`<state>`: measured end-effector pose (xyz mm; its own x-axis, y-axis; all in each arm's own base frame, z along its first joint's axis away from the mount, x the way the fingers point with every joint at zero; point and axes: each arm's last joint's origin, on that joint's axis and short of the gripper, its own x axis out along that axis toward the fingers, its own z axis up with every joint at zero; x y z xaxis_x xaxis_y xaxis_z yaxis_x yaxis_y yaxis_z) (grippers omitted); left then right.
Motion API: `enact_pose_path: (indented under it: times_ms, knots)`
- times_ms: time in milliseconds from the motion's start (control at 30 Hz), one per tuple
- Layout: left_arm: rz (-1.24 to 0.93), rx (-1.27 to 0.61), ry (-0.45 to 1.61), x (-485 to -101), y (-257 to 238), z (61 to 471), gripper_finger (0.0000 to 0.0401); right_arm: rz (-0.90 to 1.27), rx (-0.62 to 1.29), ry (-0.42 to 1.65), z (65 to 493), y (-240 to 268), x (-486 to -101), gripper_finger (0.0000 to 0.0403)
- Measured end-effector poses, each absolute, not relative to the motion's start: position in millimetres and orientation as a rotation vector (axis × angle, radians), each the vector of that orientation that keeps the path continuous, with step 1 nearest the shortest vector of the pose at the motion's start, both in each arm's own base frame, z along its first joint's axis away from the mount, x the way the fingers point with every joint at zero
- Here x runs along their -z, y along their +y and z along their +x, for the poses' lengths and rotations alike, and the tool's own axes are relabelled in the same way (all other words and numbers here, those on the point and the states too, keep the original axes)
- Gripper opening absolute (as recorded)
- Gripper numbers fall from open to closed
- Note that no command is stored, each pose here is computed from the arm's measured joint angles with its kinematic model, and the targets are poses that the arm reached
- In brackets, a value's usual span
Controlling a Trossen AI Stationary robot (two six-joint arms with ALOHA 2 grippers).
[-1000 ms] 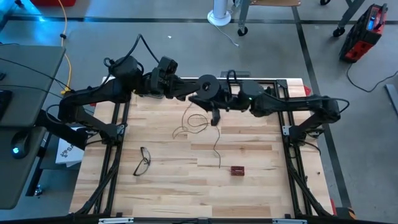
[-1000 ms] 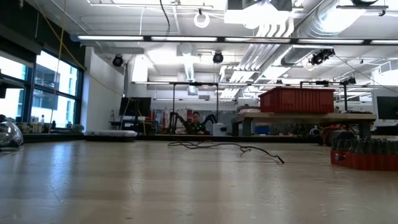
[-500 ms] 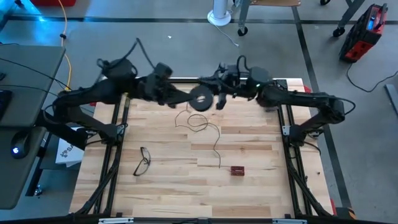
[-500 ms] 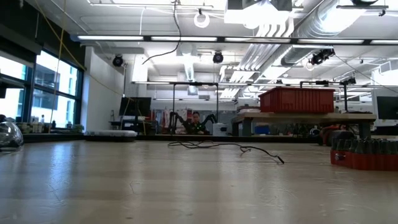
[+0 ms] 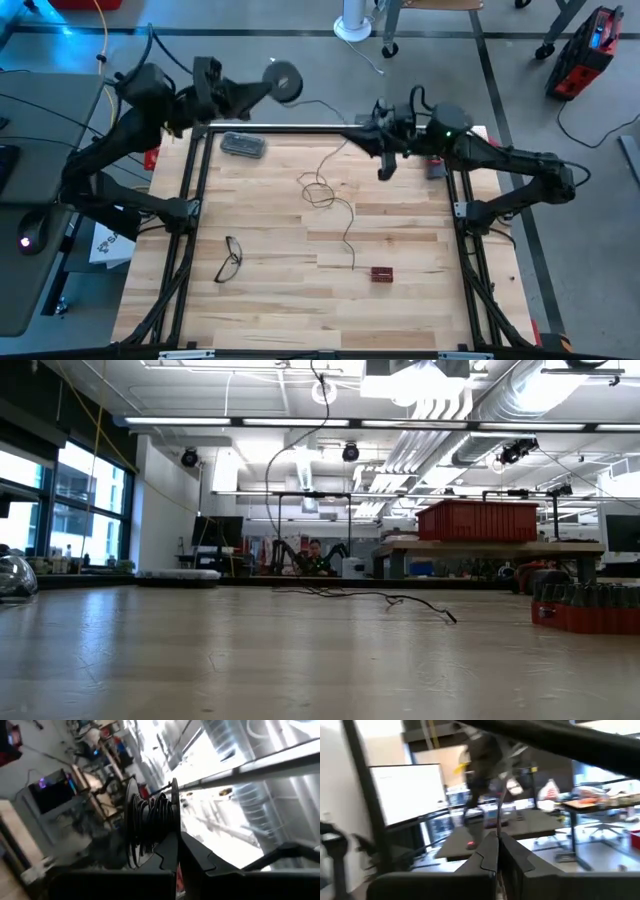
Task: Coil cords
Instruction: Uncoil the black wire from the spool
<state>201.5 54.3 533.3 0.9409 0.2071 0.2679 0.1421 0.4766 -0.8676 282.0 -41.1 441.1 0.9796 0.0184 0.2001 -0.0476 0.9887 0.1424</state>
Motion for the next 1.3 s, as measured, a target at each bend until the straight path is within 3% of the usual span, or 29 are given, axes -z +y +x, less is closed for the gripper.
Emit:
enact_pose_path:
  times_ms: [367,567,733,1167,1300]
  knots:
    - [-1.244,0.313,-0.466,-534.2,55.5,259.4,0.0,0.205,-0.073,-0.229,343.7,-17.2,-404.1,0.0]
    - [-1.318,0.393,-0.33,-517.0,42.4,291.1,0.0,0.269,-0.06,-0.19,369.3,-34.0,-376.7,0.0]
    - [-1.343,0.491,-0.211,-513.6,25.1,296.2,0.0,0.261,-0.016,-0.191,366.0,-51.1,-377.5,0.0]
    - [-1.333,0.295,0.143,-496.1,-5.9,267.0,0.0,0.158,0.196,-0.239,305.6,-116.2,-416.3,0.0]
    - [-1.284,0.157,0.147,-496.7,2.0,241.9,0.0,0.124,0.239,-0.188,279.5,-120.1,-427.4,0.0]
